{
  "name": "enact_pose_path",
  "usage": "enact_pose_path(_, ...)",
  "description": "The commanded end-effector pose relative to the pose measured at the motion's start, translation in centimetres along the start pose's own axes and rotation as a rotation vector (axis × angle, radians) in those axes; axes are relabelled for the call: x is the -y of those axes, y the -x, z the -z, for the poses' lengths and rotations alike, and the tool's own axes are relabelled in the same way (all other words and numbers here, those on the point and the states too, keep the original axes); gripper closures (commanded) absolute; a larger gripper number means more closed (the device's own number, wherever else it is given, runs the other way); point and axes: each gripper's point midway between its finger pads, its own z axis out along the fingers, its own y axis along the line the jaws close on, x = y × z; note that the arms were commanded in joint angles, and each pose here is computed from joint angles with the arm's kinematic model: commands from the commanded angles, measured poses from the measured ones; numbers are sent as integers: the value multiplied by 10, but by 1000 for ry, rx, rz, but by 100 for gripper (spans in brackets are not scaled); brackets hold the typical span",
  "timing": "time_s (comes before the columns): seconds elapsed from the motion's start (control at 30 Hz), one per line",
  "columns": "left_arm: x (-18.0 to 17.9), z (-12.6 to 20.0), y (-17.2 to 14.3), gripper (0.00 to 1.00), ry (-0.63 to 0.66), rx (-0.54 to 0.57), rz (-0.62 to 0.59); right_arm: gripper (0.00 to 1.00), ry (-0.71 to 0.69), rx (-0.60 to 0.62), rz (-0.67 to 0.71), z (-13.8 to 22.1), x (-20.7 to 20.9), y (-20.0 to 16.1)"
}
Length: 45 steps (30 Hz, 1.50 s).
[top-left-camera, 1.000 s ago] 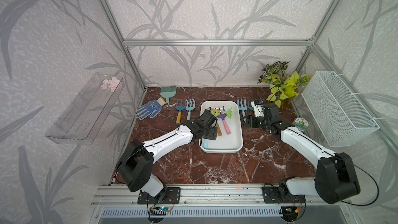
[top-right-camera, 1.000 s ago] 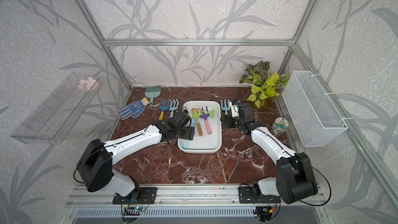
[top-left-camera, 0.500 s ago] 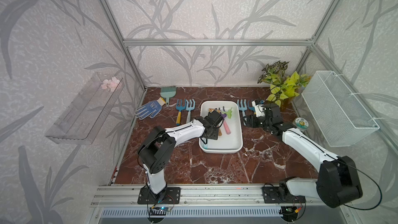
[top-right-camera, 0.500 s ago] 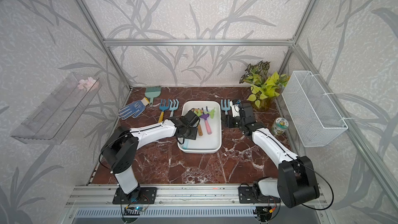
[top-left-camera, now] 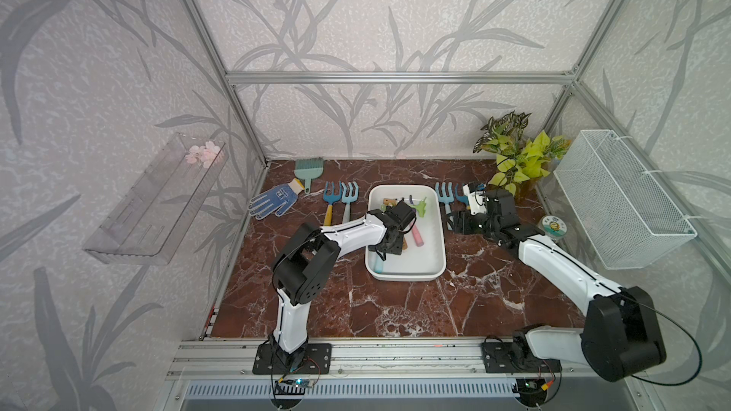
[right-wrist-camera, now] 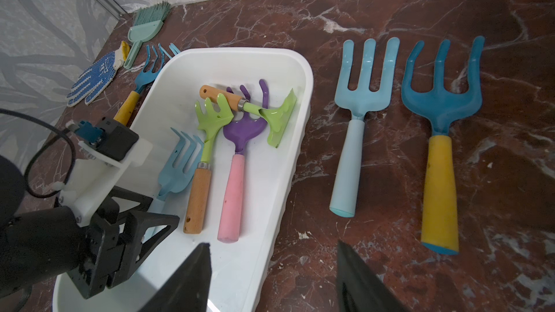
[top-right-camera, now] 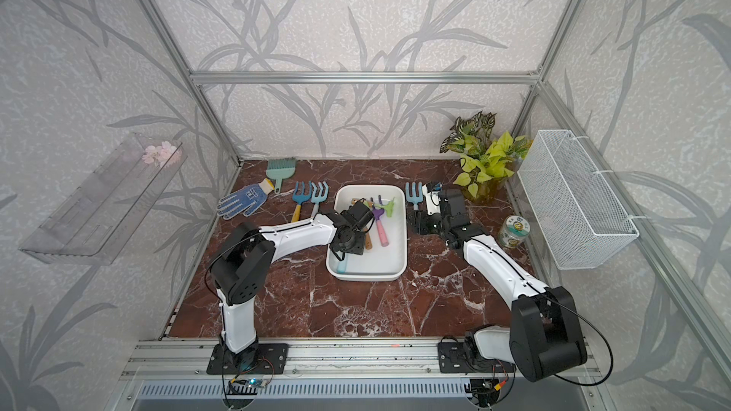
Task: Take the hand rake out of the storage box
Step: Pick up the rake from the storage box.
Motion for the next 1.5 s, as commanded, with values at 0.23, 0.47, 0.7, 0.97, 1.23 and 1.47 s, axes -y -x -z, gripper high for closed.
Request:
enact_pose_path(0.23, 10, -8, 0, 55, -18, -33, 4, 34, 20, 30, 19, 6, -5, 6)
enact_pose_path(0.47, 12, -8, 0, 69, -23, -37, 0, 35, 23, 27, 18, 6, -5, 5)
enact_pose_path(0.7, 6, 3, 5, 78, 0, -16, -13, 35, 24, 29, 19, 6, -5, 6)
enact_pose_path(0.97, -4, 34, 17, 83, 22, 49, -29, 36, 29, 27, 17, 5, -6, 6)
enact_pose_path(1.23, -17, 72, 26, 84, 42, 119, -41, 36, 39, 28, 18, 5, -8, 6)
enact_pose_path(1.47, -26, 95, 31, 85, 55, 166, -52, 36, 42, 21, 18, 3, -8, 5)
